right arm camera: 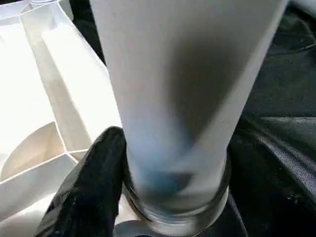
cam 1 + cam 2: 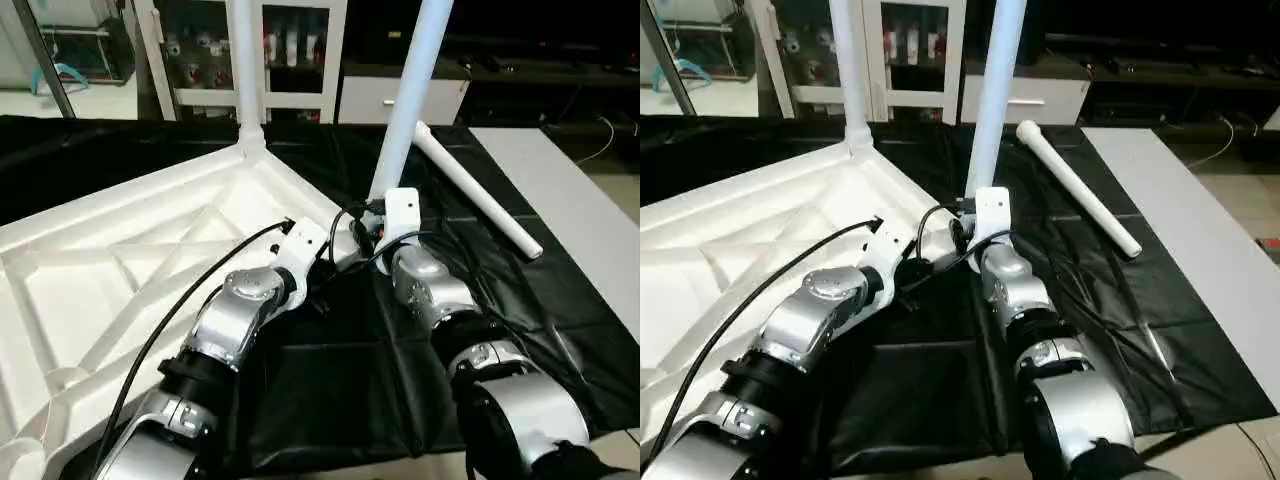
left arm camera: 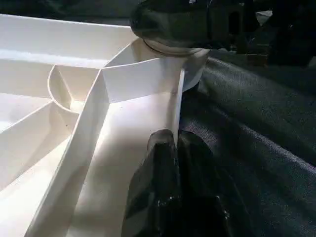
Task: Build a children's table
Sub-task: Rotate leg to tighten
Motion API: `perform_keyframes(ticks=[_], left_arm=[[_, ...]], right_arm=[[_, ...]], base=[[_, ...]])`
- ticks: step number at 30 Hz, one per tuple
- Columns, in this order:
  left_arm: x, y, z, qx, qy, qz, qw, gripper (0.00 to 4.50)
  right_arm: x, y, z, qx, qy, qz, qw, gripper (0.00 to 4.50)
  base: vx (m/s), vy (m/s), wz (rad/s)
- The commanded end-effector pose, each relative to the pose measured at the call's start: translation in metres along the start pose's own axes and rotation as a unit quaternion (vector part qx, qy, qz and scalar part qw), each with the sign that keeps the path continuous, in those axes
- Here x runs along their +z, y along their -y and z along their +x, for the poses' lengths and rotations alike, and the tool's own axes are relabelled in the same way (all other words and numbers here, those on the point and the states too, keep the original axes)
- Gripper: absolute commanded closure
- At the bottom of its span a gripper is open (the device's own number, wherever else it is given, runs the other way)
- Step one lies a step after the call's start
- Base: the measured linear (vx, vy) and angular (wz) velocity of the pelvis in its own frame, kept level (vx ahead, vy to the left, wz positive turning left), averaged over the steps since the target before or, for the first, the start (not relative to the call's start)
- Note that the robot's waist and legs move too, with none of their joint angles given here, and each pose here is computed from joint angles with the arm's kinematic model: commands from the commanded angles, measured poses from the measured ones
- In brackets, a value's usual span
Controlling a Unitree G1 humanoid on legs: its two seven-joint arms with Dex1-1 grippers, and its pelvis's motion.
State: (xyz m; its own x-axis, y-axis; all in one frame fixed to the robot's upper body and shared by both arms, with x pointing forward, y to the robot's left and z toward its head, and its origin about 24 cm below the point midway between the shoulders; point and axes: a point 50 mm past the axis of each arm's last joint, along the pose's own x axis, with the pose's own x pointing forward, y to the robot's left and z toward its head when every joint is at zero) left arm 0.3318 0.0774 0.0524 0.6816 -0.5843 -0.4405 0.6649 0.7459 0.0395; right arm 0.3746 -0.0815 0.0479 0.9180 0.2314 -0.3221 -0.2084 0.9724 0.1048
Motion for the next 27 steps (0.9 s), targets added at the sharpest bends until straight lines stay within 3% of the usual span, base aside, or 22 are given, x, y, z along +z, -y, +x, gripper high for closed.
perform_keyframes(ticks=[1, 5, 10, 12, 13, 18, 22, 26, 27], left_arm=[[0.002, -0.009, 0.002, 0.042, 0.004, -0.001, 0.999, 4.50], [0.005, -0.009, 0.002, 0.030, 0.018, 0.010, 0.999, 4.50], [0.010, -0.007, 0.003, 0.016, 0.044, 0.033, 0.998, 4.50], [0.015, -0.007, 0.005, 0.030, 0.067, 0.038, 0.997, 4.50], [0.019, -0.006, 0.004, 0.018, 0.083, 0.024, 0.996, 4.23], [0.033, -0.012, -0.008, -0.027, 0.120, -0.016, 0.992, 3.73], [0.035, -0.017, -0.015, -0.042, 0.126, -0.017, 0.991, 3.53], [0.033, -0.036, -0.050, -0.061, 0.108, 0.015, 0.992, 3.11], [0.033, -0.036, -0.050, -0.061, 0.108, 0.015, 0.992, 2.98]], right_arm=[[0.001, -0.028, -0.001, 0.080, 0.019, -0.004, 0.997, 1.14], [0.008, -0.025, -0.005, 0.090, 0.057, -0.007, 0.994, 0.81], [0.014, -0.013, -0.017, 0.079, 0.102, -0.048, 0.990, 0.51], [0.014, -0.004, -0.032, 0.081, 0.124, -0.063, 0.987, 0.51], [0.013, 0.001, -0.041, 0.079, 0.133, -0.067, 0.986, 0.46], [0.018, 0.016, -0.072, 0.061, 0.169, -0.049, 0.983, 0.45], [0.022, 0.015, -0.079, 0.063, 0.183, -0.046, 0.980, 0.45], [0.025, 0.006, -0.094, 0.102, 0.184, -0.059, 0.976, 0.45], [0.025, 0.006, -0.094, 0.102, 0.184, -0.059, 0.976, 0.45]], base=[[0.000, 0.000, 0.00], [0.000, 0.000, 0.00], [0.000, 0.000, 0.00], [0.000, 0.000, 0.00], [0.000, 0.000, 0.00], [0.000, 0.000, 0.00], [0.000, 0.000, 0.00], [0.000, 0.000, 0.00], [0.000, 0.000, 0.00]])
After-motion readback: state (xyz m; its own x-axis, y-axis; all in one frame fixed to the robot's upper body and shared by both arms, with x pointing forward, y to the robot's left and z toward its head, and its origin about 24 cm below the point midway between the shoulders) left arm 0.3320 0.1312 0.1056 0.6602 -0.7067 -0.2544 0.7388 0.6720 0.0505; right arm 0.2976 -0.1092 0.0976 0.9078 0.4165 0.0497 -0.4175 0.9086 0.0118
